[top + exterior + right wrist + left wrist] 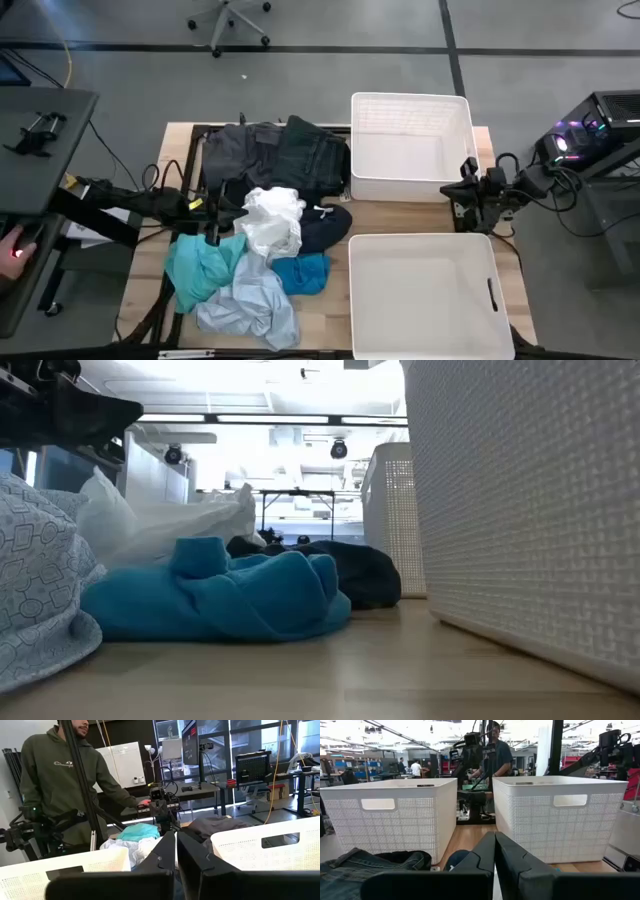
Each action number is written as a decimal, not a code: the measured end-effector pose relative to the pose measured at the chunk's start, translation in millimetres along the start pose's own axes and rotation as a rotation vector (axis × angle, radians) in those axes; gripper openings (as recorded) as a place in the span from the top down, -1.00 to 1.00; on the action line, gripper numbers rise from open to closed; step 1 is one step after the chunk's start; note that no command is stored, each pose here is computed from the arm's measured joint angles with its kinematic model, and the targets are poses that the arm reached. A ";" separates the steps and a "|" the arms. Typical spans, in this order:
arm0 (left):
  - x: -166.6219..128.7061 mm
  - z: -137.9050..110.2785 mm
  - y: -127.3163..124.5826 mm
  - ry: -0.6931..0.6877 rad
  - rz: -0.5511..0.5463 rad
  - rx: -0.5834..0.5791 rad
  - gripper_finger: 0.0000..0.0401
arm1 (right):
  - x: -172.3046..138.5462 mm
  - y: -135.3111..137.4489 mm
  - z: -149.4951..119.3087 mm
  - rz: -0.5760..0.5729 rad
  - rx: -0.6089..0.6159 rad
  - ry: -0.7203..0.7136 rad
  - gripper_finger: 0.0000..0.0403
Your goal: Sort clothes
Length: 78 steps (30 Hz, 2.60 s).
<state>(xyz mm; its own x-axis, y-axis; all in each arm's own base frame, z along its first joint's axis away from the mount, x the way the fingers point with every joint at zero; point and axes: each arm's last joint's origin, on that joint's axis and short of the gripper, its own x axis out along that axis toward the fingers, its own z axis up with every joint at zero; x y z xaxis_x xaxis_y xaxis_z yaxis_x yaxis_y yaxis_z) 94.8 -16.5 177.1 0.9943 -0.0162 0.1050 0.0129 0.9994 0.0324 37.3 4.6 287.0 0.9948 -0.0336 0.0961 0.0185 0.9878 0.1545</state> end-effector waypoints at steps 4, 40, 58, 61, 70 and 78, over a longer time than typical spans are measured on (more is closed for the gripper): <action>0.0 -0.1 0.0 0.000 0.000 0.000 1.00 | 0.0 0.0 0.1 0.000 0.000 0.000 0.98; 0.0 0.0 0.0 0.000 0.000 0.000 1.00 | 0.0 0.0 0.1 0.000 0.000 0.000 0.98; -3.6 26.3 2.2 -0.271 0.000 -0.169 1.00 | 0.0 0.0 0.0 0.000 0.000 0.000 0.98; -5.0 37.1 3.6 -0.302 0.000 -0.282 1.00 | 0.0 0.0 0.0 0.000 0.000 0.000 0.98; 17.5 92.2 11.7 -0.073 0.381 -0.191 1.00 | 0.0 0.0 0.1 0.000 0.000 0.000 0.98; 69.5 152.1 19.5 0.041 0.734 -0.141 1.00 | 0.0 0.0 0.0 0.000 0.000 0.000 0.98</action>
<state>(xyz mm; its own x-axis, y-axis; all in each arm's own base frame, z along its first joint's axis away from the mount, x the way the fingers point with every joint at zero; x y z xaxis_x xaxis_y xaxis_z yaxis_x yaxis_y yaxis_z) 148.2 -2.8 336.2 0.7557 0.6548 0.0130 -0.6449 0.7474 -0.1597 37.3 4.6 287.1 0.9948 -0.0338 0.0960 0.0186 0.9878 0.1549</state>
